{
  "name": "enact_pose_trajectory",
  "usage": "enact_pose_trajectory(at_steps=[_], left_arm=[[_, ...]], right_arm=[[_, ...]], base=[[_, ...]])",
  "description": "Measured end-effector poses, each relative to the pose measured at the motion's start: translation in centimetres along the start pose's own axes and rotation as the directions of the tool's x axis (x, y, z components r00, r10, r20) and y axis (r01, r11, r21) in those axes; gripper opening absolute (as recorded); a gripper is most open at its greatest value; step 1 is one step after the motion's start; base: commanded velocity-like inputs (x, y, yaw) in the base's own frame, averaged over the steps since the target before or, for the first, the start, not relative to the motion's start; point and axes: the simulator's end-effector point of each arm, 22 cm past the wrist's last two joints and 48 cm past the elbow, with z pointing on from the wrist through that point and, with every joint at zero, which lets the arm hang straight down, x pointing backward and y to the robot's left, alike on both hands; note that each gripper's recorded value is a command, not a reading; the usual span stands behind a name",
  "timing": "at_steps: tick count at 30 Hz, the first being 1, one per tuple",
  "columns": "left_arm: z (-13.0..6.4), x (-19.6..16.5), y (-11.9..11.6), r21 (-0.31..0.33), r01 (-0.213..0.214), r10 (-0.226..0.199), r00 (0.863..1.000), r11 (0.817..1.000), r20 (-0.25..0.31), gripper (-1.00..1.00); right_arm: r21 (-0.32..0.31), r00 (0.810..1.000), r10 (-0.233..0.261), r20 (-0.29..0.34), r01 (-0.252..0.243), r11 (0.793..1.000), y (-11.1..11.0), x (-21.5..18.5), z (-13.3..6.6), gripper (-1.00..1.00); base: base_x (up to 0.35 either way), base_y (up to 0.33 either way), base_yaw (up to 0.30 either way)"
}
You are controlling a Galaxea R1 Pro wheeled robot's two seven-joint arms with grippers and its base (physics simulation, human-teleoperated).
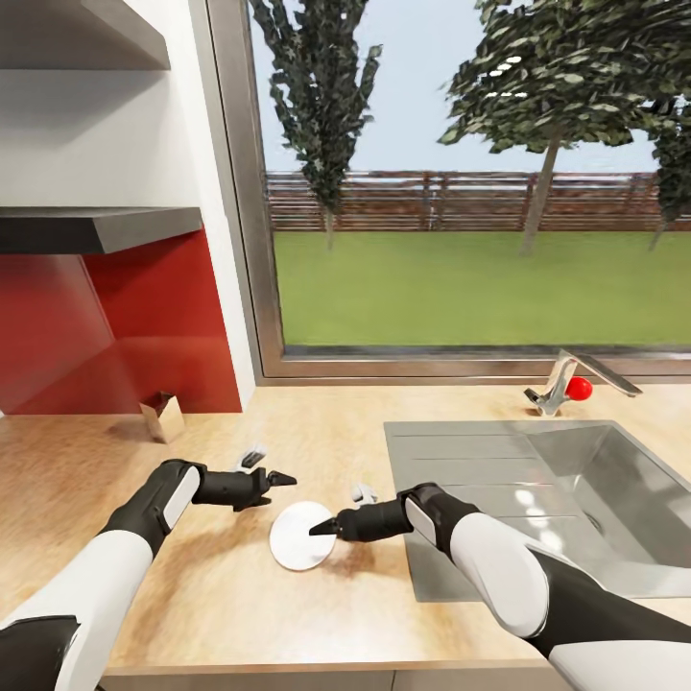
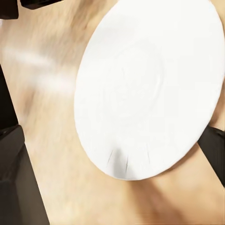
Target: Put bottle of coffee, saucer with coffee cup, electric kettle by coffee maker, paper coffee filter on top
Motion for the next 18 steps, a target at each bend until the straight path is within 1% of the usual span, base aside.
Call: enact_pose_trajectory(at_steps=[9,12,18], left_arm=[[0.3,0.9,0.6,-0.005,0.013,-0.013,1.0,1.0,-0.014,1.0],[1.2,1.6,-0.2,0.013,0.021,-0.021,0.999,1.0,-0.028,1.0],[1.6,1.7,-1.0,0.035,0.028,-0.027,0.999,0.999,-0.027,1.0]], right_arm=[[0.002,1.0,-0.002,-0.004,0.002,1.0,-0.1,0.1,0.0,1.0],[0.002,1.0,-0.002,-0.003,0.002,1.0,-0.1,0.2,0.0,1.0],[0.003,1.0,-0.002,-0.005,0.002,1.0,-0.1,0.2,0.0,1.0]], base=[[0.0,0.0,0.0],[0.0,0.0,0.0],[0.0,0.0,0.0]])
